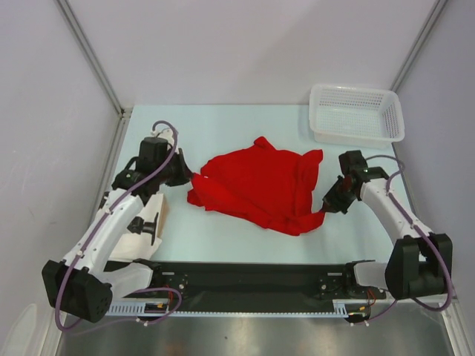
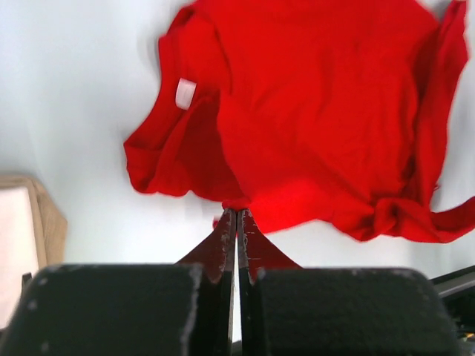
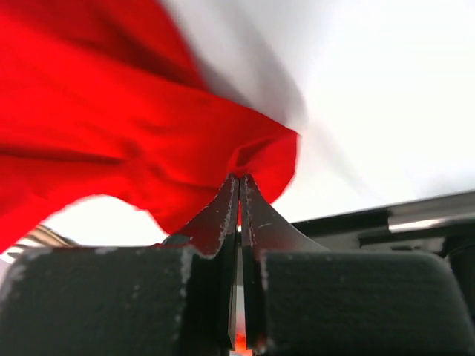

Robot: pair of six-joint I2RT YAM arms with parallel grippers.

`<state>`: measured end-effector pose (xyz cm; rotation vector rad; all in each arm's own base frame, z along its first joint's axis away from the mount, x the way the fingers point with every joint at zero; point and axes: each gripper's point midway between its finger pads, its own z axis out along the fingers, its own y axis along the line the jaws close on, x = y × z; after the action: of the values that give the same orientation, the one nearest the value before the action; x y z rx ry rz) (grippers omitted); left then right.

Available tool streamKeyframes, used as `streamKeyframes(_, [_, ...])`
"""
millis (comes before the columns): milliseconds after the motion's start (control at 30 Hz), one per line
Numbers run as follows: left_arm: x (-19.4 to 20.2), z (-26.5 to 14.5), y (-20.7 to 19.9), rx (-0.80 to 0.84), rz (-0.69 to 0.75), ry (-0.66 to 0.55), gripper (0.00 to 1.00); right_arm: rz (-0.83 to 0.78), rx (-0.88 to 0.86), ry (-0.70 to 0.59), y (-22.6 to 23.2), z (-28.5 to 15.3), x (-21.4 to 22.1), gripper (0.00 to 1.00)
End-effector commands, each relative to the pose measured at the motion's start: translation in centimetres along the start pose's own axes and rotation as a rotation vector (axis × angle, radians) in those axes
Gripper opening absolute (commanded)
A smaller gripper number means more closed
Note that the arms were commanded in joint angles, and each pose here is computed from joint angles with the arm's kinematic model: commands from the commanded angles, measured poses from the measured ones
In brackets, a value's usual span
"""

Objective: Fold and stack the t-shirts
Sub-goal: Flatten the tshirt out

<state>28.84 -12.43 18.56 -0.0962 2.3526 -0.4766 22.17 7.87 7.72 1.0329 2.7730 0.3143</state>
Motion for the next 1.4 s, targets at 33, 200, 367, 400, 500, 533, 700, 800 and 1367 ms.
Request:
streamKeyframes(33, [-5.5,-2.7,-2.2,0.04,0.003,-0.148,0.0,-0.121,-0.069,-0.222,2.1,-5.2,-4.4,0.0])
streamKeyframes(200, [-10.0,-4.9,-4.5,0.08,0.009,-0.241,0.0,-0.183,-0.223,-0.464,6.6,-13.0,-8.8,0.0])
streamKeyframes(367, [-16.1,-10.3,-7.8,0.15,0.013,-0.402,0.01,-0.178,-0.321,-0.667,8.9,-21.7,-11.5,0.0])
streamKeyframes(400, [-17.0,-11.3,-8.3,0.164,0.013,-0.431,0.0,-0.169,-0.345,-0.734,9.2,-24.6,-12.0,0.0])
streamKeyframes(500, [-19.8,-16.2,-10.1,0.22,0.019,-0.557,0.0,-0.143,-0.347,-0.84,8.1,-28.9,-12.2,0.0])
streamKeyframes(533, [-20.8,-18.5,-10.6,0.24,0.023,-0.61,0.0,-0.141,-0.358,-0.874,7.5,-30.3,-11.8,0.0])
streamKeyframes(700, [-22.1,-27.8,-11.7,0.301,0.071,-0.828,0.0,-0.114,-0.391,-1.0,5.0,-34.5,-10.4,0.0])
streamKeyframes(800, [-21.7,-33.0,-12.0,0.333,0.115,-0.946,0.0,-0.114,-0.429,-1.074,3.6,-37.3,-9.2,0.0])
streamKeyframes(1367, [-22.8,-45.8,-17.9,0.665,0.263,-1.23,0.0,-0.229,-0.761,-1.29,5.2,-48.0,-5.5,0.0])
